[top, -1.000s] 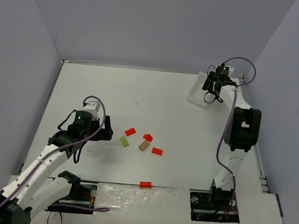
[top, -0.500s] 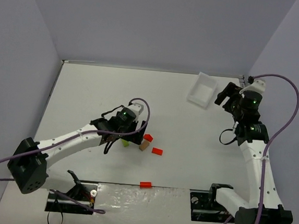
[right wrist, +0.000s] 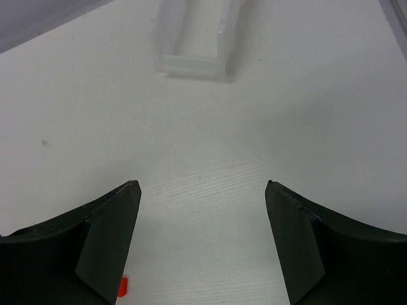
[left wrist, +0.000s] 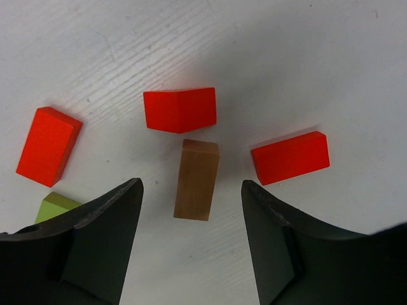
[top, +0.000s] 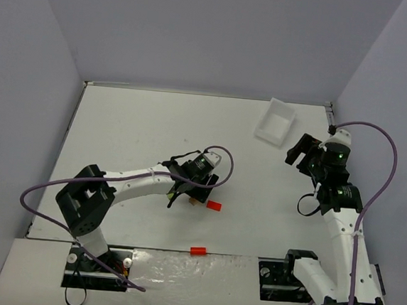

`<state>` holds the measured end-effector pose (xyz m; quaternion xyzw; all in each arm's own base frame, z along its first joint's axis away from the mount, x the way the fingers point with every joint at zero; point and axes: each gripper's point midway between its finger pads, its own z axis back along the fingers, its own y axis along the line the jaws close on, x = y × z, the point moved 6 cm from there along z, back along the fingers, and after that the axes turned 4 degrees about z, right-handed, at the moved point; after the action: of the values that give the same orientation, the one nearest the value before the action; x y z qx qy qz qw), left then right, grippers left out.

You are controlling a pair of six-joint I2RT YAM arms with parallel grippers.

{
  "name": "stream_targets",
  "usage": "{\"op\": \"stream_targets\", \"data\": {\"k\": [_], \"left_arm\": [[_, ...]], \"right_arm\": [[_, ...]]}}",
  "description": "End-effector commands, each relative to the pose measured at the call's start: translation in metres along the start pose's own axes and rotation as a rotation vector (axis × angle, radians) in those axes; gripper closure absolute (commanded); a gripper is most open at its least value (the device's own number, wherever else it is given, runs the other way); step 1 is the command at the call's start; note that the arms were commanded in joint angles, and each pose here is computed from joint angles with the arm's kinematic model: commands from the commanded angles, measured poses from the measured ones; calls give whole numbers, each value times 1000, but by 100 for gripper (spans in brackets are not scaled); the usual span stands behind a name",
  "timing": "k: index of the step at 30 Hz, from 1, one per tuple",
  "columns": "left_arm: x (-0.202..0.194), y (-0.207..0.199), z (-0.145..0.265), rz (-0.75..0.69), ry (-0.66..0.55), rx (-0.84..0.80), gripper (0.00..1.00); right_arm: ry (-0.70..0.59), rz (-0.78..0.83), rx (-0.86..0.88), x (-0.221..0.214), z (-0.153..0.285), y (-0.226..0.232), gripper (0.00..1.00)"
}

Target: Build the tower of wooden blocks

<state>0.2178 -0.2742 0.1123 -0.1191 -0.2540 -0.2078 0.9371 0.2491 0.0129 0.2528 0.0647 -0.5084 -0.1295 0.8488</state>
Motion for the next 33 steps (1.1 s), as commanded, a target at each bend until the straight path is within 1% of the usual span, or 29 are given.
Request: {"op": "stream_targets", "data": {"k": [1, 2, 3, 6, 9, 14, 16, 17, 20, 23, 26, 30, 33], "left_arm": [[12, -15, 1, 10, -44, -12, 43], [11, -15, -1, 19, -39, -5, 47], [10, -14, -3, 21, -35, 1, 48], [9, -12, -7, 42, -22, 39, 61], [11, -10, -6, 60, -29, 64, 68], [17, -8, 3, 69, -51, 82, 94], [21, -8, 11, 71, -63, 85, 100], [21, -7, 16, 72, -65, 86, 100], [33, 3, 47, 81, -126, 105, 100], [42, 36, 62, 156, -134, 134, 100], [46, 72, 65, 233, -135, 174, 100], [51, 120, 61, 278, -117, 229, 100], [52, 148, 55, 312, -102, 240, 100]], "right_arm": [[-37, 12, 30, 9, 0, 7, 23], [-35, 15, 28, 9, -1, 7, 23], [-34, 16, 29, 9, -1, 7, 23], [-22, 27, 26, 6, -3, 7, 23], [-11, 35, 28, 2, -4, 8, 23], [-8, 57, 39, 1, -4, 11, 23], [-12, 69, 42, 3, -4, 12, 23], [-13, 69, 43, 3, -4, 13, 23], [-15, 78, 72, 5, -1, 19, 22], [-2, 87, 99, 2, -2, 23, 22], [15, 97, 122, -1, -3, 27, 22], [25, 111, 135, -3, -4, 30, 22], [31, 124, 150, -4, -4, 34, 22]]}}
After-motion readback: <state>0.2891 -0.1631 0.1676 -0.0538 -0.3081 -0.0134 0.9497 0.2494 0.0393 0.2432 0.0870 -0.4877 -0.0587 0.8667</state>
